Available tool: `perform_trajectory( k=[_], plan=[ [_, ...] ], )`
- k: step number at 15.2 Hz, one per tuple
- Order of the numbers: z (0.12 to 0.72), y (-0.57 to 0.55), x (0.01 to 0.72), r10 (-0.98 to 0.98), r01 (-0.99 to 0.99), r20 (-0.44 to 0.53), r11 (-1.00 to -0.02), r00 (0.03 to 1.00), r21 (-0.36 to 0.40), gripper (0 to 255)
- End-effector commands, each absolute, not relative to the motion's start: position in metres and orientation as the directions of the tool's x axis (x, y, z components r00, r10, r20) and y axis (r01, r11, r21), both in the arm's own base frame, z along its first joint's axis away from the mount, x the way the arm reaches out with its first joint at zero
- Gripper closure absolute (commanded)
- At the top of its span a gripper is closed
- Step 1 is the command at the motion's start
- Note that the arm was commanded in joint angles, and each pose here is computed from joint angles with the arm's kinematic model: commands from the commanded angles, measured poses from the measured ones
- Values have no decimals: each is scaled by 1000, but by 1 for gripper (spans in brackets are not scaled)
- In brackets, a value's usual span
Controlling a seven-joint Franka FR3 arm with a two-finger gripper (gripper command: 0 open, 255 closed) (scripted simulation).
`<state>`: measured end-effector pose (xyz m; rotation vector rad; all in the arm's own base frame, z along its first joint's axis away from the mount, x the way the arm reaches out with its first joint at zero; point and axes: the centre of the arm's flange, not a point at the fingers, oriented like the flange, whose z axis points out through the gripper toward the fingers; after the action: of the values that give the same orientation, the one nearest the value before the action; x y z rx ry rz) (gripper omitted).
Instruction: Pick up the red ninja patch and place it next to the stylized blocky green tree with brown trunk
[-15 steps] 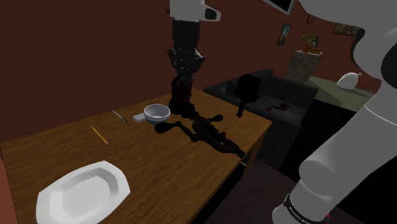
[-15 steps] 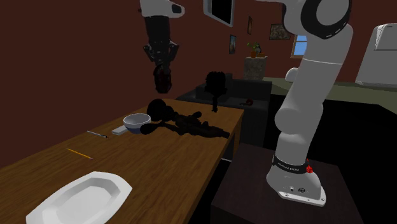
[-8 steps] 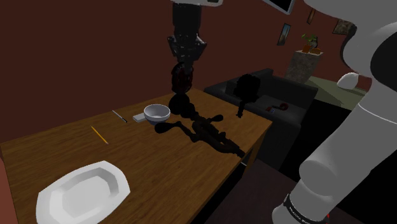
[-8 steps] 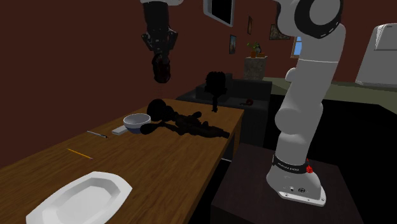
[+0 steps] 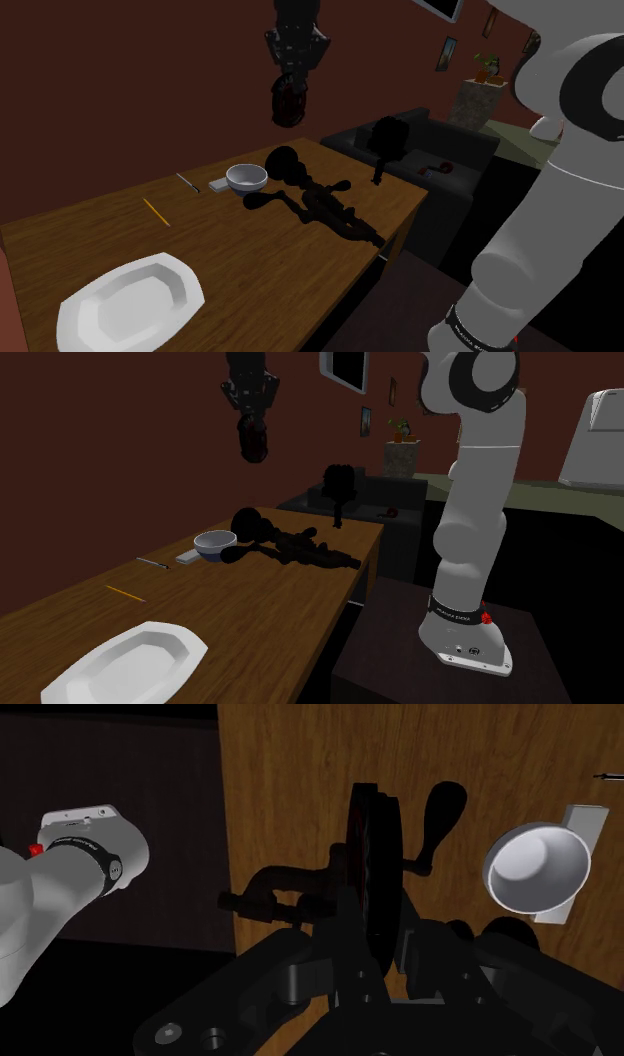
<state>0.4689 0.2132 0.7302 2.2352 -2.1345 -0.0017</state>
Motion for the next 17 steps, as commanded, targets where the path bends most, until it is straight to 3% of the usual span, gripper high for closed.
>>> perform_trajectory(
  k=[1,17],
  plan=[
    [735,201,466,-998,-998,34,-45,46,38,255],
    [735,0,400,-998,-998,34,-45,46,38,255]
  ],
)
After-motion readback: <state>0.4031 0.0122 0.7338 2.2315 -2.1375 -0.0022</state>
